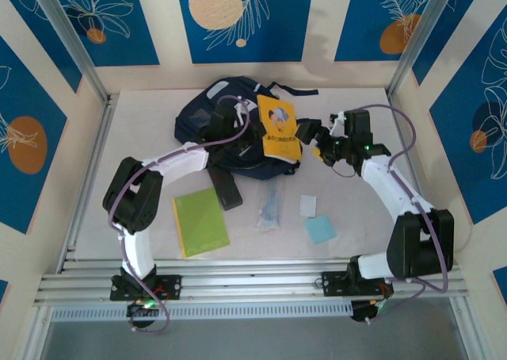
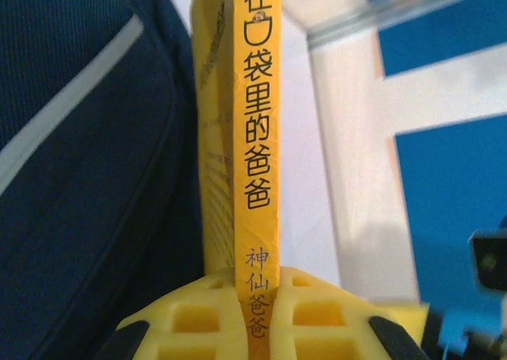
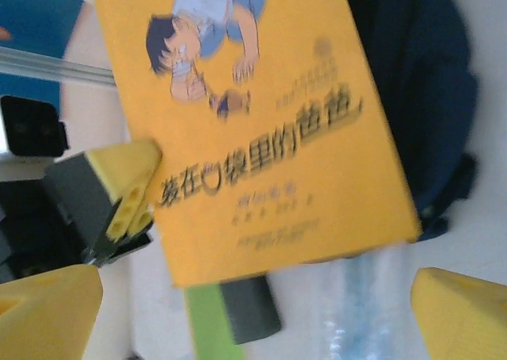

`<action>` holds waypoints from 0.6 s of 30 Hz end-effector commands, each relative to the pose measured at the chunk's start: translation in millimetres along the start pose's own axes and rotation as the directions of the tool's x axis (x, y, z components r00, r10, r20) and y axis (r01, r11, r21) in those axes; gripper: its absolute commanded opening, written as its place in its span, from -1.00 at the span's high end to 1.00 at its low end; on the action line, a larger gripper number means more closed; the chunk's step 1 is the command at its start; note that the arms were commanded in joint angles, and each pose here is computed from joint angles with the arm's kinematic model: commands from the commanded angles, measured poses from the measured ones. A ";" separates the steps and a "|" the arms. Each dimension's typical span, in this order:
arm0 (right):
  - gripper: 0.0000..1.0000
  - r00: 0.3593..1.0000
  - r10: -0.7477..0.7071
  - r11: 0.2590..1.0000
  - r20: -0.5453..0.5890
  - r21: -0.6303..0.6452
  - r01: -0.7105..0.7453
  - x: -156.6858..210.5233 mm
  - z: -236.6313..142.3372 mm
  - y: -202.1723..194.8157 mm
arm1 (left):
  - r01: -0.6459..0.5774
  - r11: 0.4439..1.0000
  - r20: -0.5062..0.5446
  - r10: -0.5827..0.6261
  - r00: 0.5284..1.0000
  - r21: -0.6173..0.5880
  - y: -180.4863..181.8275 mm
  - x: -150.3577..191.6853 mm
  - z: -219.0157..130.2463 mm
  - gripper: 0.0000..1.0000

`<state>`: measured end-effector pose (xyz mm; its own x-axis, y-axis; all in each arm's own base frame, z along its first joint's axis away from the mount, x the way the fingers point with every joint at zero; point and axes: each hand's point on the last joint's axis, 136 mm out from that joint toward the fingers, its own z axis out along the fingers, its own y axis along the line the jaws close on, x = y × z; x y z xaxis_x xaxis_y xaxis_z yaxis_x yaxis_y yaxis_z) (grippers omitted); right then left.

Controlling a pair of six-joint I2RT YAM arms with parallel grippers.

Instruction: Pack the student bag

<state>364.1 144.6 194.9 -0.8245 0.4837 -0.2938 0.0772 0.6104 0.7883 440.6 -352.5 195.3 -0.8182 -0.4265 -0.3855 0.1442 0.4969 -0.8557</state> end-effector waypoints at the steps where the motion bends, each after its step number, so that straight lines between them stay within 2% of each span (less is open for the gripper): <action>1: -0.99 0.983 0.184 0.977 -0.020 -0.109 -0.185 25.0 16.5 11.9 | 0.022 0.984 0.235 -0.064 0.970 0.176 -50.5 -43.6 -20.0 1.00; 5: -0.99 0.973 0.227 0.946 0.037 -0.247 -0.211 31.2 30.6 33.4 | 0.066 0.973 0.303 -0.133 0.944 0.222 -49.5 -45.1 -25.7 1.00; 10: -0.99 0.963 0.236 0.932 0.132 -0.312 -0.186 30.1 42.3 42.5 | 0.097 0.962 0.316 -0.177 0.932 0.255 -47.2 -37.1 -31.4 1.00; 18: -0.99 0.932 0.352 0.879 0.082 -0.370 -0.300 29.4 74.5 33.6 | 0.187 0.906 0.251 -0.295 0.922 0.380 -53.2 -10.0 -35.7 1.00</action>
<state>374.3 225.2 168.2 -0.7301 0.6770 -0.0927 0.1147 0.2552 0.9601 432.5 -345.2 183.6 -0.6889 -0.6876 -0.2293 0.0398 0.2800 -0.9592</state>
